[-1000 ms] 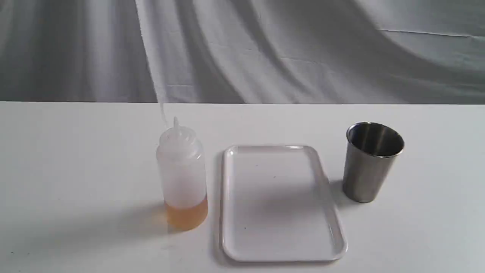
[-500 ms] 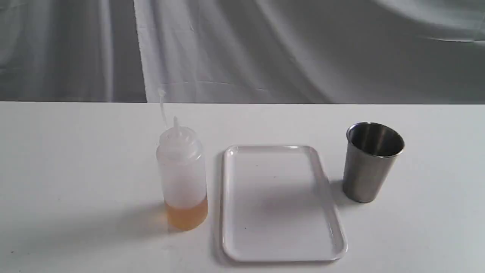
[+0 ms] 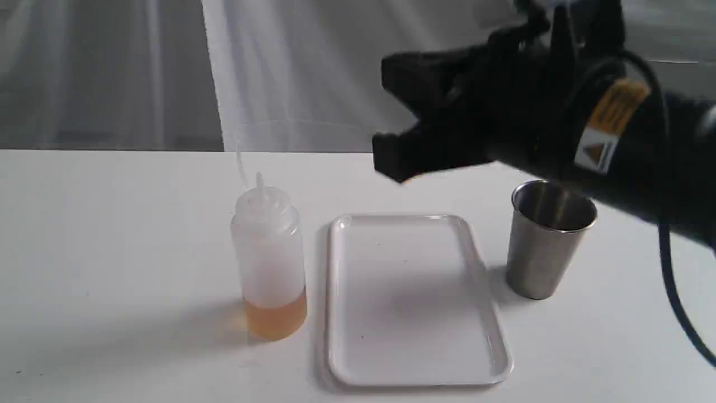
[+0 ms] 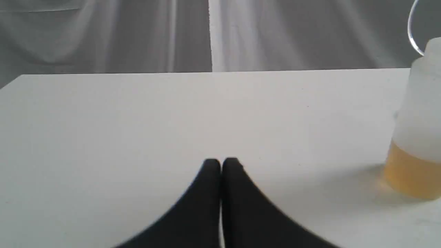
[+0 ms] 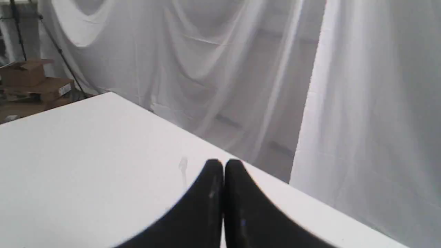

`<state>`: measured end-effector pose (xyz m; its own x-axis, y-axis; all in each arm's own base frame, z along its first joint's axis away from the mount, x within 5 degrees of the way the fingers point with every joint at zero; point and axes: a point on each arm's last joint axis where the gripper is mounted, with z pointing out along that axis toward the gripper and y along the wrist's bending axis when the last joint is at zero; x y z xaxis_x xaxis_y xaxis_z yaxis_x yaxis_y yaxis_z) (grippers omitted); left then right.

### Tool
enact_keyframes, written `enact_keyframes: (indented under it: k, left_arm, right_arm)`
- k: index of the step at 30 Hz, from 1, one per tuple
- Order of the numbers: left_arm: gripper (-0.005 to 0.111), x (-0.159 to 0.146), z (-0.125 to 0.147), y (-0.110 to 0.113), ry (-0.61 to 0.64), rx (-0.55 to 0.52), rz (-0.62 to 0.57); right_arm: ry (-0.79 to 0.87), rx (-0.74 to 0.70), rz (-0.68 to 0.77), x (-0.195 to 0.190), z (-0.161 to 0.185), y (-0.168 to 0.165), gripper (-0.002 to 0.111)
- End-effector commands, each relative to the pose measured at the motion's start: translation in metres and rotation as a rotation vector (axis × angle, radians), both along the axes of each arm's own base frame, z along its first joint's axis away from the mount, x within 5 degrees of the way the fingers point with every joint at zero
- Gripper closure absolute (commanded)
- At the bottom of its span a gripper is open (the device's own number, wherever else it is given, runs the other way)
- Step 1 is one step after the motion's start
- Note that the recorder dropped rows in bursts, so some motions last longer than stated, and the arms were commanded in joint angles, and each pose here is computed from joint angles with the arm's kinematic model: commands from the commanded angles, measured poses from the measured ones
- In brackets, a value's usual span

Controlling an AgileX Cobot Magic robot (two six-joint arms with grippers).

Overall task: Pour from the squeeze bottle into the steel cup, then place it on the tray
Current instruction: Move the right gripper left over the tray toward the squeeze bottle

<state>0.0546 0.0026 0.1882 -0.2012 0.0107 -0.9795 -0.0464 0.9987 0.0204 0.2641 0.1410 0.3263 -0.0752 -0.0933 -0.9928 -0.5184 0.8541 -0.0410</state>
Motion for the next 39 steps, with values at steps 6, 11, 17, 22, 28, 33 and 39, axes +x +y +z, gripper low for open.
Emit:
enact_keyframes:
  k: [6,11,17,22,28,33,39]
  left_arm:
    - [0.107,0.0,-0.001,0.0,-0.007,-0.001,-0.008]
    - [0.107,0.0,-0.001,0.0,-0.007,-0.001,-0.008]
    - [0.107,0.0,-0.001,0.0,-0.008,-0.003,-0.007]
    - [0.107,0.0,-0.001,0.0,-0.008,-0.003,-0.007]
    - [0.107,0.0,-0.001,0.0,-0.008,-0.003,-0.007]
    - [0.107,0.0,-0.001,0.0,-0.007,-0.001,-0.008]
    - [0.107,0.0,-0.001,0.0,-0.007,-0.001,-0.008]
  right_arm:
    - [-0.008,0.015,0.053,-0.019,-0.042,-0.001,0.108]
    - [-0.003,0.009,0.074,-0.024,-0.051,0.0,0.091]
    - [0.018,-0.02,0.088,-0.019,-0.062,0.004,0.038]
    - [0.039,-0.017,0.109,-0.013,-0.077,0.012,0.005]
    - [0.015,0.023,0.201,-0.014,-0.093,0.036,0.003]
    - [0.042,0.012,0.211,-0.011,-0.107,0.041,0.003]
    - [0.013,0.016,0.229,-0.006,-0.118,0.045,0.003]
